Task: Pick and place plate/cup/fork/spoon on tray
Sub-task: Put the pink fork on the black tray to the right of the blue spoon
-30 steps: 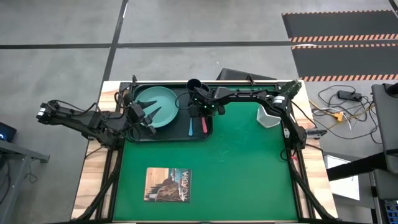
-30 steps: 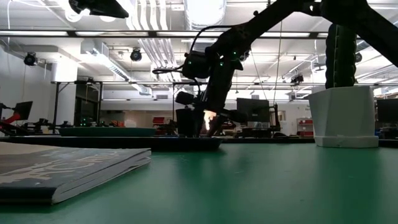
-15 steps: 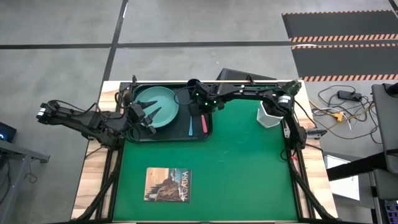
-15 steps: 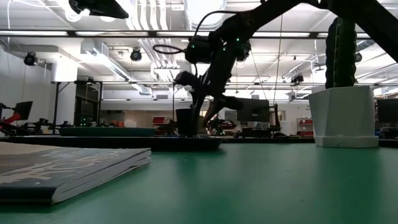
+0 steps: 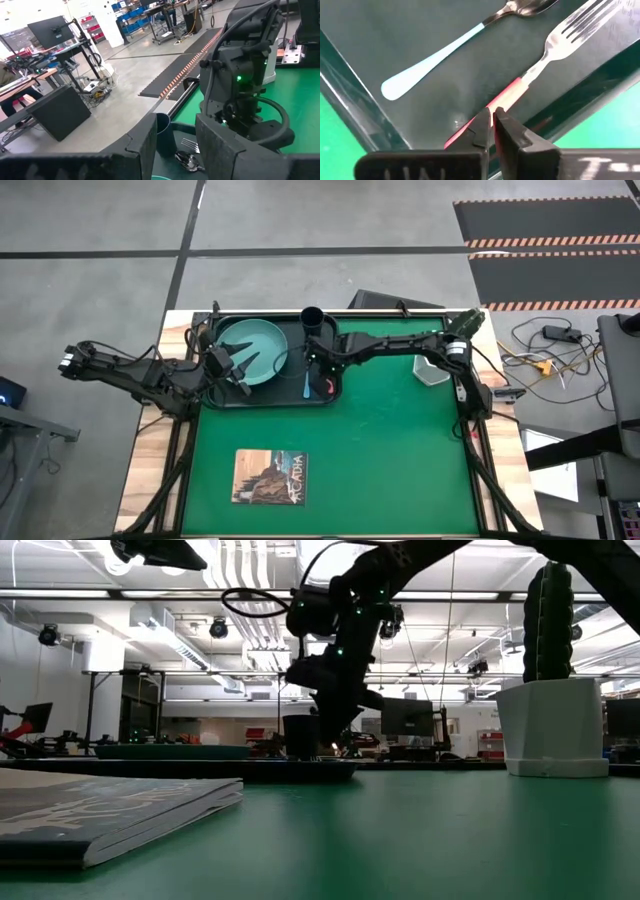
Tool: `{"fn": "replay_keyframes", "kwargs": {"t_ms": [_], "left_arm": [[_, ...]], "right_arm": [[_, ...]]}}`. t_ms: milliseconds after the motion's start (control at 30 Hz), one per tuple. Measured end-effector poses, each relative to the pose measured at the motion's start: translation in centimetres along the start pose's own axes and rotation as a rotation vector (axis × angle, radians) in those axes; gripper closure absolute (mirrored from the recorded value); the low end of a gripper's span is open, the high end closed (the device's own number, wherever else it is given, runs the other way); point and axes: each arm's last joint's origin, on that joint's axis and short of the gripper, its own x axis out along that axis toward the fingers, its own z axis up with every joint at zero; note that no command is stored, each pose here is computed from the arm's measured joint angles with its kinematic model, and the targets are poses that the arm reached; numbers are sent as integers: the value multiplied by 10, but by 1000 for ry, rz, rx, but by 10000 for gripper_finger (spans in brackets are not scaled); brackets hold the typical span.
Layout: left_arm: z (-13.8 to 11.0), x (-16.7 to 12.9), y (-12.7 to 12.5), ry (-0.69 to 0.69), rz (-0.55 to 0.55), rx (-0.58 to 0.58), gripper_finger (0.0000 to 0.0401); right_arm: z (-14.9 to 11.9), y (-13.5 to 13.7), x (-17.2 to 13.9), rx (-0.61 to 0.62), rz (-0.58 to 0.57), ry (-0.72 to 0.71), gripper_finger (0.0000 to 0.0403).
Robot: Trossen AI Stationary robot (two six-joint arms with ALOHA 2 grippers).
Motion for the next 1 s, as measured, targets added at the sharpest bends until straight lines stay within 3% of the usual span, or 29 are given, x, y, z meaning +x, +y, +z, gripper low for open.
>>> {"fn": "replay_keyframes", "kwargs": {"t_ms": [1000], "left_arm": [[-1, 0, 0, 2, -1, 2, 285]], "right_arm": [[-25, 2, 29, 10, -17, 4, 394]]}}
